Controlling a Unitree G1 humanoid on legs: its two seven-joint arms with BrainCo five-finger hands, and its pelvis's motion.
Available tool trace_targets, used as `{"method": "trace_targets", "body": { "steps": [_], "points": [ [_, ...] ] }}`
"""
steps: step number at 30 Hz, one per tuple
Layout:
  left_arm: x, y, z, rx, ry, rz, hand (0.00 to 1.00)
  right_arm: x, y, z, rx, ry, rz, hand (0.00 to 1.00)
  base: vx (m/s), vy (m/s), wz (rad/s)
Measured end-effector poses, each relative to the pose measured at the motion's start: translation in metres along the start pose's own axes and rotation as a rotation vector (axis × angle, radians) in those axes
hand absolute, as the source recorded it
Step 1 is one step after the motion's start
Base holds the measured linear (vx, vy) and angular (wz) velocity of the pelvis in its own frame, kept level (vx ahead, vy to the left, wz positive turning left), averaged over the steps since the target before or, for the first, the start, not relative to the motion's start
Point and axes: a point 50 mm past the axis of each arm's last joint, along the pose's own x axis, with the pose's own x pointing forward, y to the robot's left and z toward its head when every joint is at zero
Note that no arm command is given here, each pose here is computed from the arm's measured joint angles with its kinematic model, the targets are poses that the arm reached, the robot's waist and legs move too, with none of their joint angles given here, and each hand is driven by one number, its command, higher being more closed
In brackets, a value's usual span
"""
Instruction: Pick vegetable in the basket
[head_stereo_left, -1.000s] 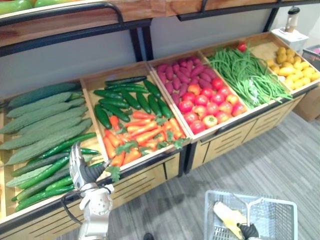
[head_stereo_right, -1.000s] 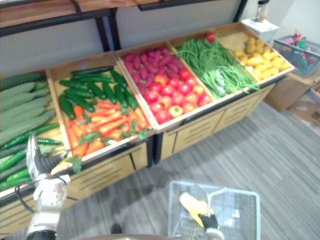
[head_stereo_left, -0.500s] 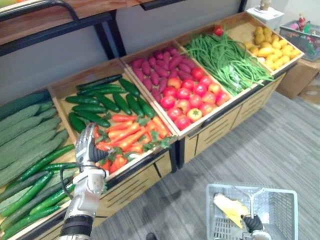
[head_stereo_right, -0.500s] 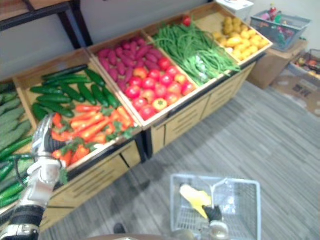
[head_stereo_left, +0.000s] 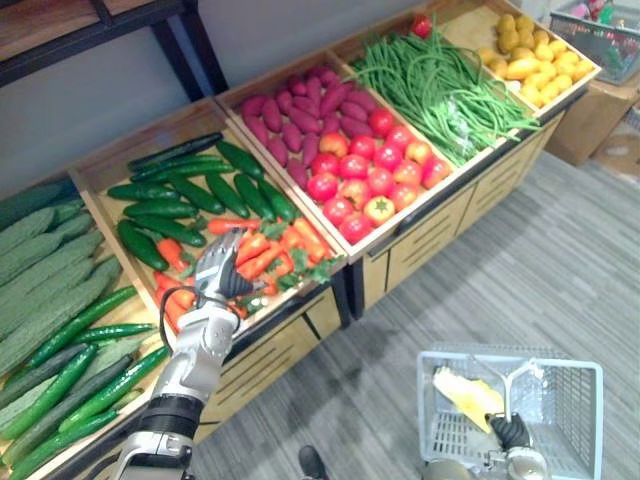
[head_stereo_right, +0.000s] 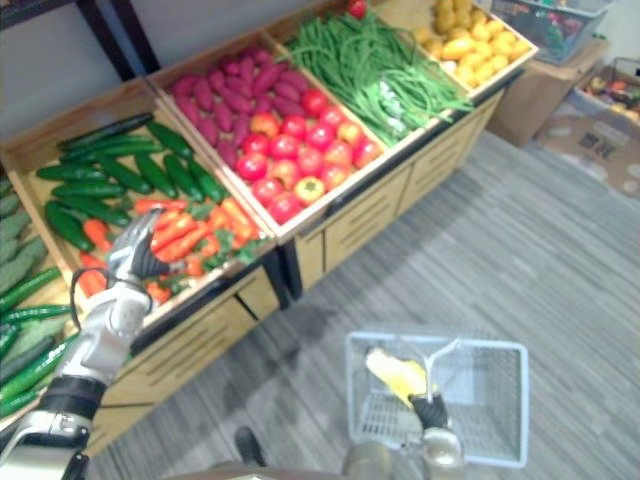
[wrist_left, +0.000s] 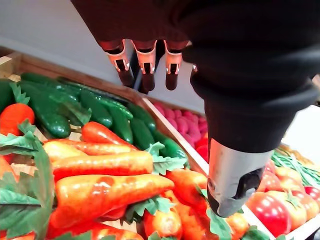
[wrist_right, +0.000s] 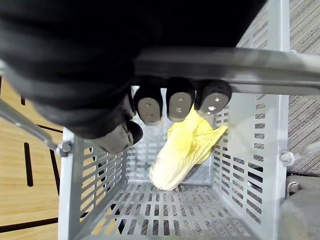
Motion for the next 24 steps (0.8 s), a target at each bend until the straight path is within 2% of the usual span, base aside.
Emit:
{"method": "trace_targets", "body": {
  "steps": [8, 11, 24],
  "points": [
    [0.008, 0.005, 0.002, 0.007, 0.023, 0.003, 0.0, 0.001, -0.001, 0.004, 0.003, -0.019, 0.003, 1.0, -0.08, -0.011, -0.03],
    [0.02, 0.021, 0.004, 0.002, 0.039, 0.065, 0.0, 0.002, -0.001, 0.009, 0.008, -0.037, 0.004, 1.0, -0.04, -0.001, 0.03],
    [0.034, 0.041, 0.0, -0.01, 0.116, 0.142, 0.0, 0.004, -0.001, 0.019, 0.017, -0.073, 0.005, 1.0, 0.02, -0.004, -0.01]
  ]
}}
